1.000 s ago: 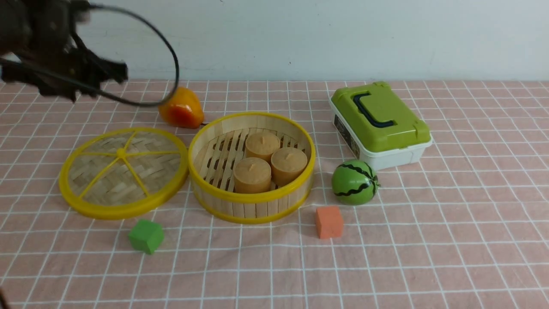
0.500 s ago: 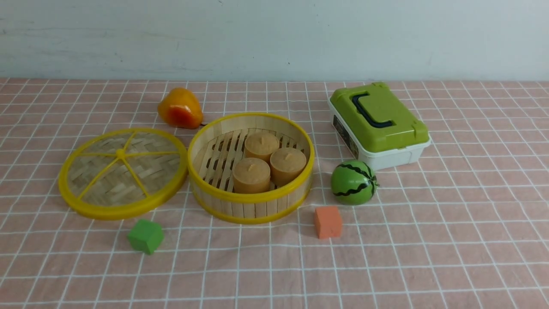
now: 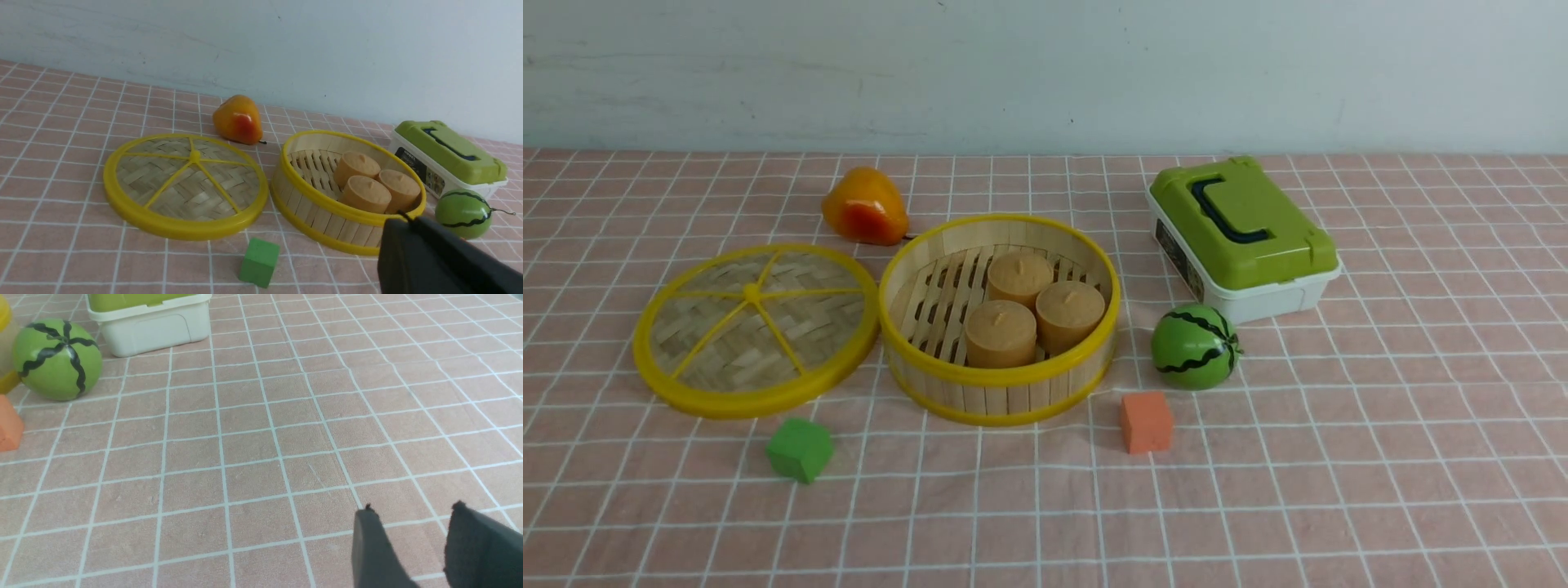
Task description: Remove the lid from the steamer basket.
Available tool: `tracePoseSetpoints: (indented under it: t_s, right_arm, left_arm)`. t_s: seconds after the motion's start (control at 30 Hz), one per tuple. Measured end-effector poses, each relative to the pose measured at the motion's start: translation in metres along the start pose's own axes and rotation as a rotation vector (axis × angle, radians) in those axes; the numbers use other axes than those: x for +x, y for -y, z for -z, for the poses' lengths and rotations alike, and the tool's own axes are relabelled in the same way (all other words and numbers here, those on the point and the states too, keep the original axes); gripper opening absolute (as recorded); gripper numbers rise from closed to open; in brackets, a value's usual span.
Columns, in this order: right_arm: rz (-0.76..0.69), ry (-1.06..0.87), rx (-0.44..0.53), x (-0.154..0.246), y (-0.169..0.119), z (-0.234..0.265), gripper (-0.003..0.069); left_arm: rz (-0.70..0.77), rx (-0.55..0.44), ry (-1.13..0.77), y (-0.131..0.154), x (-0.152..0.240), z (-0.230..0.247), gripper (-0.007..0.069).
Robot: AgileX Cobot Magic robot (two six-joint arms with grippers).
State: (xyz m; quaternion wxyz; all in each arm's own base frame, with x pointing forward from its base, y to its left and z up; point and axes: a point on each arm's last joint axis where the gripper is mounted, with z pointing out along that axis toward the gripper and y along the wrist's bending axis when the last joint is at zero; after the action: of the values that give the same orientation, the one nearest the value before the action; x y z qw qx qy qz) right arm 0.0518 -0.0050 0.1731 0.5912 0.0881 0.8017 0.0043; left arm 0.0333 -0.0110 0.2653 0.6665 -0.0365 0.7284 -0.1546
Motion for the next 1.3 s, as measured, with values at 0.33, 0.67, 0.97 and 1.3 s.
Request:
tracePoseSetpoints:
  t_s: [0.33, 0.67, 0.97, 1.3]
  right_arm:
    - [0.0, 0.0, 0.0, 0.0, 0.0, 0.0, 0.0242]
    - [0.0, 0.0, 0.0, 0.0, 0.0, 0.0, 0.0242]
    - [0.0, 0.0, 0.0, 0.0, 0.0, 0.0, 0.0242]
    - [0.0, 0.0, 0.0, 0.0, 0.0, 0.0, 0.0242]
  left_arm:
    - [0.008, -0.027, -0.101, -0.008, 0.027, -0.012, -0.0013]
    - [0.048, -0.07, -0.088, -0.027, 0.074, -0.025, -0.0013]
    - [0.047, -0.104, -0.233, -0.031, 0.09, -0.024, -0.0013]
    - [-0.042, -0.116, -0.239, -0.033, 0.09, -0.024, -0.0013]
